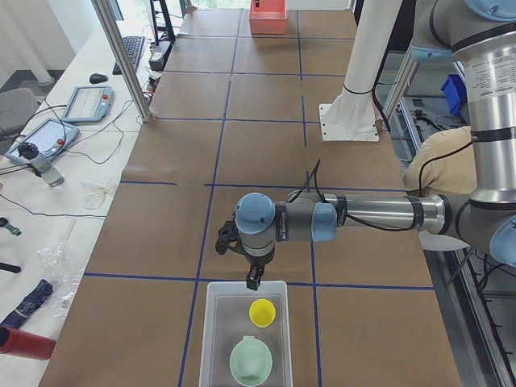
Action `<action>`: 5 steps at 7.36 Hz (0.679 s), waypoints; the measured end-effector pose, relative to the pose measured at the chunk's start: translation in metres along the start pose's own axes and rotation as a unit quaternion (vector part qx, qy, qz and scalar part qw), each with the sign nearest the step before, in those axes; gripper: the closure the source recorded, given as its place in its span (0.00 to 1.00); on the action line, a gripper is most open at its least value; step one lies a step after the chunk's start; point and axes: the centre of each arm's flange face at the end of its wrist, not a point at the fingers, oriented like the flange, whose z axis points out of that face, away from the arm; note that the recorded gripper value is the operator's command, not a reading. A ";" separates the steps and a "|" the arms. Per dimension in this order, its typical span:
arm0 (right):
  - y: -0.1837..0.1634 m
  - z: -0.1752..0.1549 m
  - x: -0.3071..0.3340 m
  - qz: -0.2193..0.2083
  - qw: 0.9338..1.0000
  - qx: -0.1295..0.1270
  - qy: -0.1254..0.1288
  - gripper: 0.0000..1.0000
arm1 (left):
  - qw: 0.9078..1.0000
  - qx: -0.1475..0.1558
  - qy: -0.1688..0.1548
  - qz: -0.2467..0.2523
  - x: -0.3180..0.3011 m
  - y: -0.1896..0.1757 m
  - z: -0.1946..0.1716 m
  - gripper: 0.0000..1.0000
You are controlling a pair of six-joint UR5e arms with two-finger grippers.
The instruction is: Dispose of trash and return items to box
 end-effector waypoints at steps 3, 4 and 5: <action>0.010 0.009 0.010 -0.018 1.000 -0.010 0.002 0.00 | 1.000 0.009 -0.006 0.002 -0.001 -0.002 -0.012 0.00; 0.014 0.015 0.018 -0.034 0.999 -0.017 0.002 0.00 | 1.000 0.008 -0.007 -0.002 -0.002 -0.003 -0.015 0.00; 0.016 0.021 0.025 -0.052 0.998 -0.024 0.001 0.00 | 1.000 0.010 -0.008 -0.003 -0.001 -0.004 -0.018 0.00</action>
